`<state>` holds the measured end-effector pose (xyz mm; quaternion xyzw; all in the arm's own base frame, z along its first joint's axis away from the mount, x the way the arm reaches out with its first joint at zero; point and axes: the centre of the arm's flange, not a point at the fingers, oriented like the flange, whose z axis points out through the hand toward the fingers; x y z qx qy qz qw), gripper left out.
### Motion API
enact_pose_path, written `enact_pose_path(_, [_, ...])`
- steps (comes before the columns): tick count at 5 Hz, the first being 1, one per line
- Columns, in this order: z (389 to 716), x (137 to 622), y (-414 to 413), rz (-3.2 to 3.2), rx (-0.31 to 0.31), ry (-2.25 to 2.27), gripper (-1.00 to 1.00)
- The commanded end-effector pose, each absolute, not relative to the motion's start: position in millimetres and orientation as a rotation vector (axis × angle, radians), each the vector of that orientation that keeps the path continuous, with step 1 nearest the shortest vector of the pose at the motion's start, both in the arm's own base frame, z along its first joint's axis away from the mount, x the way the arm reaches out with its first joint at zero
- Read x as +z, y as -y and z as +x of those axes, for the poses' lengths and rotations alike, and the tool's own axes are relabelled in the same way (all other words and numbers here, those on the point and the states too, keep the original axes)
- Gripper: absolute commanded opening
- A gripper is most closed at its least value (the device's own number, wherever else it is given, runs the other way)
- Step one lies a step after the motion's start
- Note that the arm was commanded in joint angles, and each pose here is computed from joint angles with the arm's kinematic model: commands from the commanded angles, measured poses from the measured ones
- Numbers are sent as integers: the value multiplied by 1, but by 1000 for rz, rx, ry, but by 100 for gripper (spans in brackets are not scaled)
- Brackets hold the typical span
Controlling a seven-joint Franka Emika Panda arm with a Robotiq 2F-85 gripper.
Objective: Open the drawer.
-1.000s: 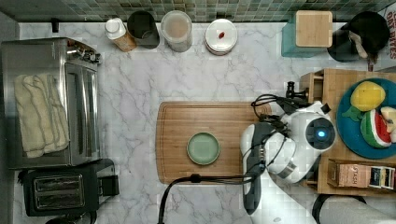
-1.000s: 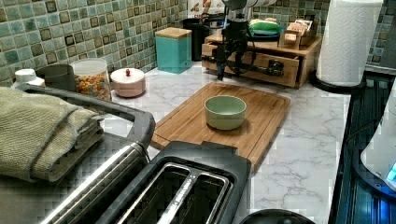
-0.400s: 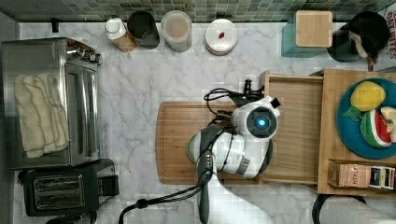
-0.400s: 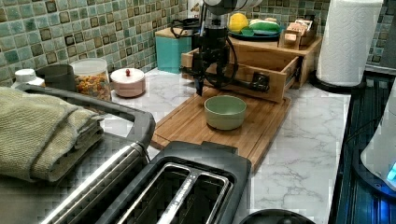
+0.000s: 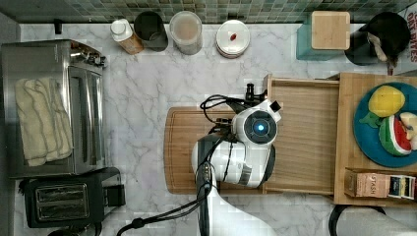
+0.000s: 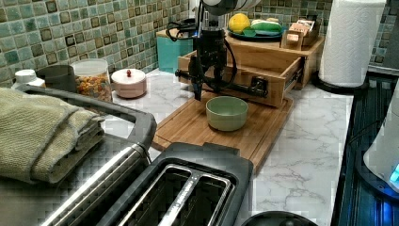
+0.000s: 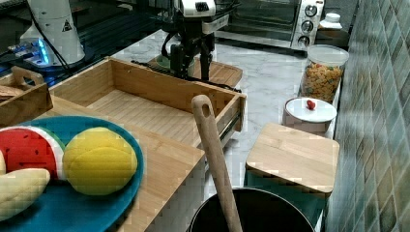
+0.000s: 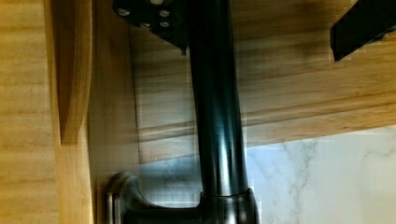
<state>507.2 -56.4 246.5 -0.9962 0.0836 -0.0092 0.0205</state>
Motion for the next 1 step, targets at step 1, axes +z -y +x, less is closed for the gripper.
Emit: enact_pose_path(1, [497, 286, -41, -3045, -69, -78, 100])
